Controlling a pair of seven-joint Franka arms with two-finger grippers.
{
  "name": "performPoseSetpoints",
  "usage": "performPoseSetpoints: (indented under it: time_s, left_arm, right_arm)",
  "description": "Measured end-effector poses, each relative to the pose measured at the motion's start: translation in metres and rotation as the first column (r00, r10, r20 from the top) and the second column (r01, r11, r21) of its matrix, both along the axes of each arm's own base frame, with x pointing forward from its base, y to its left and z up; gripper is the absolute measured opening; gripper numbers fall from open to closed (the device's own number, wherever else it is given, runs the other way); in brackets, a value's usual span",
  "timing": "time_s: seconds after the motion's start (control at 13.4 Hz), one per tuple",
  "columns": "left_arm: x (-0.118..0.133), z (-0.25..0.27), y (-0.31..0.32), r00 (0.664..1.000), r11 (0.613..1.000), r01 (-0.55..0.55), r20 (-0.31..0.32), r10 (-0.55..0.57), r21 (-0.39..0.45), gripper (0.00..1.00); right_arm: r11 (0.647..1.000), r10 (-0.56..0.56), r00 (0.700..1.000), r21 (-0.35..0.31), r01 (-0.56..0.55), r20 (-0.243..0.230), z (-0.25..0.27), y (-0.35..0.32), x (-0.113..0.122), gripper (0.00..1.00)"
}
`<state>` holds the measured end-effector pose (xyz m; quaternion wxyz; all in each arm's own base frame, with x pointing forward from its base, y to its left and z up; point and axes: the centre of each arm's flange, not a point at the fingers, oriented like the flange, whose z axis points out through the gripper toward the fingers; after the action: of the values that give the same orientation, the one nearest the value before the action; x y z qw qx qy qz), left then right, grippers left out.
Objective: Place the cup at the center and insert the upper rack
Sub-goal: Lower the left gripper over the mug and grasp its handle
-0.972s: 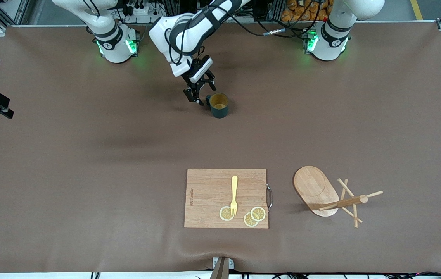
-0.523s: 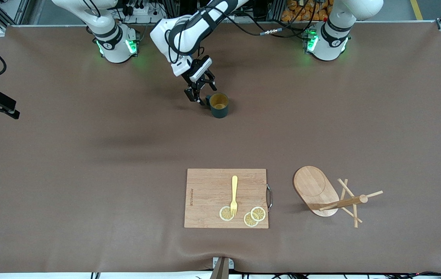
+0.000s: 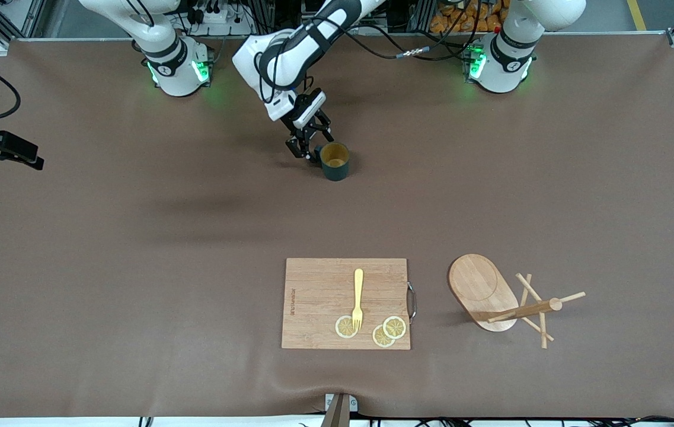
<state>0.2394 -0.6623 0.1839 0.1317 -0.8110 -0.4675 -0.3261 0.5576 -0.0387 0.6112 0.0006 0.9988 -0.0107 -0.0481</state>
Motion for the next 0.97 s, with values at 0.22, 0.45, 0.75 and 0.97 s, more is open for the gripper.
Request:
performPoseSetpoints:
  time_s: [0.22,0.45,0.75,0.97]
  left_arm:
    - [-0.001,0.0,-0.001,1.0,1.0,-0.003,-0.007,0.003,-0.008,0.81]
    - [-0.002,0.001,-0.004,1.0,1.0,-0.001,-0.012,0.0,-0.031,0.73]
    - [-0.003,-0.003,-0.005,1.0,0.999,-0.003,-0.023,0.002,-0.044,0.72]
    - [-0.003,-0.016,-0.003,1.0,0.999,-0.003,-0.027,0.002,-0.032,0.56]
  right_arm:
    - [1.0,-0.001,1.0,0.025,0.002,-0.01,-0.001,0.003,-0.001,1.0]
    - [1.0,-0.003,1.0,0.027,0.003,-0.012,-0.001,0.003,-0.001,1.0]
    - [1.0,-0.001,1.0,0.029,0.001,-0.021,-0.002,0.005,-0.002,1.0]
    - [1.0,0.005,1.0,0.03,-0.004,-0.021,-0.002,0.008,-0.002,1.0]
